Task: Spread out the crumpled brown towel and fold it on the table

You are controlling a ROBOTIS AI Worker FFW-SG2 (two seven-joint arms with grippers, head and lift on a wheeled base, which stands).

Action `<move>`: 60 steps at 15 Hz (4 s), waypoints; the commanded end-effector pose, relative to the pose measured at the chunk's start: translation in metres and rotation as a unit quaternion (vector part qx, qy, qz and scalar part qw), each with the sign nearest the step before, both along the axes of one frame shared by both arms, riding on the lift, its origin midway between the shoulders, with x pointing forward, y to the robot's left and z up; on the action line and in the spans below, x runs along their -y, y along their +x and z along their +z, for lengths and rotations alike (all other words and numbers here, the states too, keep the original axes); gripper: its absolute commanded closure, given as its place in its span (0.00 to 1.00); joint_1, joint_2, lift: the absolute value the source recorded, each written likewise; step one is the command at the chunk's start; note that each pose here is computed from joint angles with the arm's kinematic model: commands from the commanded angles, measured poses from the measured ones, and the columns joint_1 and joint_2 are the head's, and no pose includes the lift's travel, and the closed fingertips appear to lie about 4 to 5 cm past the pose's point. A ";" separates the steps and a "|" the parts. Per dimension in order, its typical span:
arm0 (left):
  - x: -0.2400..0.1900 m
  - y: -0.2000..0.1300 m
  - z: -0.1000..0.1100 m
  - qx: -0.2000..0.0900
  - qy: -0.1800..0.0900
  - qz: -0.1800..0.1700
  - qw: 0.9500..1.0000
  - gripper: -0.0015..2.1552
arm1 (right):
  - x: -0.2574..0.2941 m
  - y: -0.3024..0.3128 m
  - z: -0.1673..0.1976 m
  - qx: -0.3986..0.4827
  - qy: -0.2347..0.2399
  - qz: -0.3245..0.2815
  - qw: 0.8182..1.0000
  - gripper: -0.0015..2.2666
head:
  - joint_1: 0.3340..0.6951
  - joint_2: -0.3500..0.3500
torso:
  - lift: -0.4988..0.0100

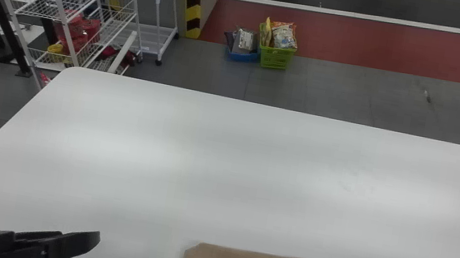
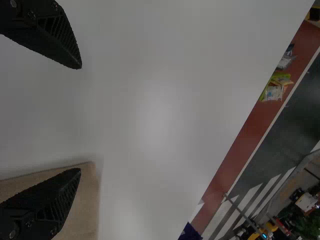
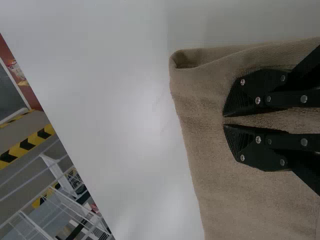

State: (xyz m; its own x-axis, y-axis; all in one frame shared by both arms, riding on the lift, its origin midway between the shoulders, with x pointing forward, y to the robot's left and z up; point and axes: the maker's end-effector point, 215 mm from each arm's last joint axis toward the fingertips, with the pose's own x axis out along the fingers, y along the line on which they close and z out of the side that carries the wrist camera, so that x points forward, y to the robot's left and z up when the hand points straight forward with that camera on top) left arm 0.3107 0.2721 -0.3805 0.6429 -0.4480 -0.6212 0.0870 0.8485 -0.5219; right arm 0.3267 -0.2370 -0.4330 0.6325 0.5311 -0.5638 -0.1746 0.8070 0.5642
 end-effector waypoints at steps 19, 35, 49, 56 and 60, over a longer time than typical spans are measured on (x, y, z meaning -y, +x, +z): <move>0.095 -0.023 -0.044 0.020 0.033 -0.066 0.997 0.04 | 0.244 0.022 0.071 0.274 -0.087 -0.190 0.939 0.04 | 1.00 0.00 | 0.73; 0.117 -0.039 -0.028 0.026 0.061 -0.076 0.995 0.04 | 0.150 -0.029 0.064 0.098 0.011 -0.114 0.989 0.09 | 1.00 0.00 | 0.73; 0.098 0.016 -0.002 0.143 0.081 -0.048 0.985 0.04 | 0.074 0.048 0.105 0.055 -0.003 -0.079 0.995 0.09 | 1.00 0.13 | 0.73; 0.074 0.065 0.036 0.293 0.088 0.013 0.952 0.04 | 0.083 0.043 0.108 0.053 -0.028 -0.058 0.997 0.09 | 1.00 0.21 | 0.73; 0.059 0.076 0.060 0.348 0.099 0.043 0.931 0.06 | 0.085 0.037 0.106 0.046 -0.048 -0.038 0.997 0.09 | 1.00 0.24 | 0.73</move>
State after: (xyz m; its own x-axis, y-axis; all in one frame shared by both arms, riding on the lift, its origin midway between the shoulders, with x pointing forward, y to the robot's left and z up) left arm 0.3844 0.2104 -0.3280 0.9415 -0.3075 -0.1382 0.2759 0.9384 -0.2083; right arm 0.3695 -0.3223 -0.3215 0.7406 0.4227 -0.5224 -0.1658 0.8683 0.4675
